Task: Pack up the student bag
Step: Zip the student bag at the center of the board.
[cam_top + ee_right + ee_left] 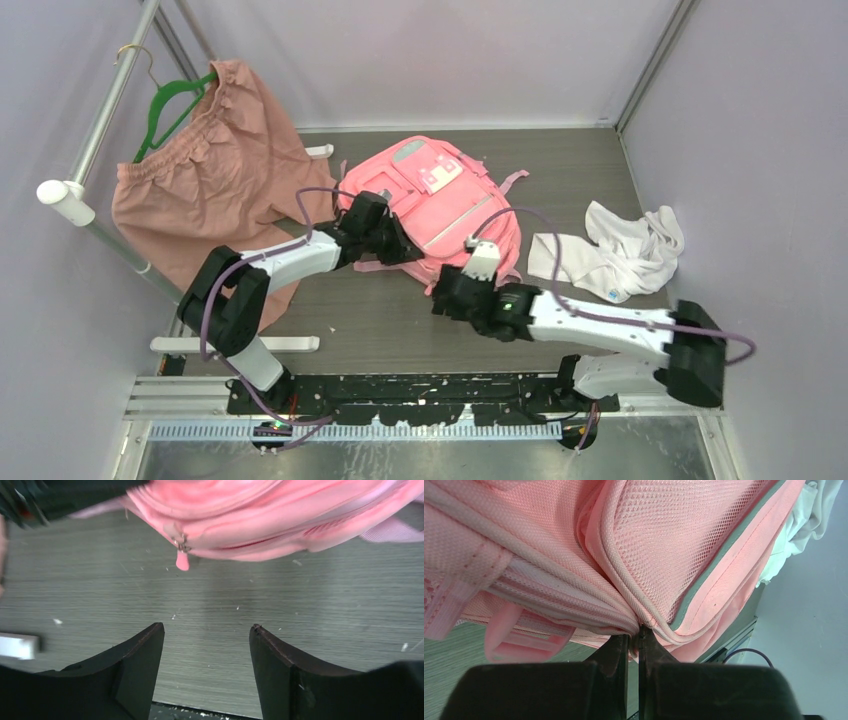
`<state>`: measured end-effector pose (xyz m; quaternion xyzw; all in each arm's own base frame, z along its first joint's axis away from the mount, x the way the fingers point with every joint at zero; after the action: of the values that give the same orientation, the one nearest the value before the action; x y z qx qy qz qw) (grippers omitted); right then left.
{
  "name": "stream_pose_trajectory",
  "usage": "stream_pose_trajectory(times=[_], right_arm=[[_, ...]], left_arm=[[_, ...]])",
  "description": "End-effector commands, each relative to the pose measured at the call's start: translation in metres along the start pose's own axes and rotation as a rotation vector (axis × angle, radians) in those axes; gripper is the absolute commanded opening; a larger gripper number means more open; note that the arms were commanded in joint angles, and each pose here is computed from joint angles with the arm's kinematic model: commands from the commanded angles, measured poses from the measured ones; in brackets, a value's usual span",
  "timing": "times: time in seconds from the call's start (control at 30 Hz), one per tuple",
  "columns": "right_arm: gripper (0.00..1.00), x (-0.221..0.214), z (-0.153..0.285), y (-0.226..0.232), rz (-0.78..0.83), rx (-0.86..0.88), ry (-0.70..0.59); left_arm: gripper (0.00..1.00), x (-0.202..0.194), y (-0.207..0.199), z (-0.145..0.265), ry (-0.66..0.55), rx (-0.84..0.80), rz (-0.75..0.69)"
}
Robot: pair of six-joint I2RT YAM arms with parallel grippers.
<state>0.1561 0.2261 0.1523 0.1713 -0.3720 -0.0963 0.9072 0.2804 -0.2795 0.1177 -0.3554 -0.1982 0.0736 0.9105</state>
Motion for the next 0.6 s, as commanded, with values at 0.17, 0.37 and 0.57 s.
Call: stream_pose_trajectory(times=[0.17,0.37,0.57], right_arm=[[0.65,-0.015,-0.053,0.053,-0.085,-0.066,-0.140],[0.55,-0.029,-0.082,0.056,-0.084,-0.157,-0.151],[0.50,-0.031,-0.097,0.050,-0.073,-0.210,-0.192]], left_arm=[[0.00,0.006,-0.039,0.023,-0.010,-0.168,-0.074],[0.00,0.003,-0.044,0.026,0.013,-0.196,-0.073],[0.00,0.000,-0.042,0.027,0.013,-0.202,-0.070]])
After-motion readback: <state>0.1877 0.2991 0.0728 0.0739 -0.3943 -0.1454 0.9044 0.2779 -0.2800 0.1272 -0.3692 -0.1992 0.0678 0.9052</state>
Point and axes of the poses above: each gripper's point midway between its finger pads, its own z axis back along the fingers, its own y axis along the line the jaws close on, x = y × z, the point moved 4 cm from there along z, back along the fingers, and after that the axes turned 3 degrees about -z, right-handed, at the moved point
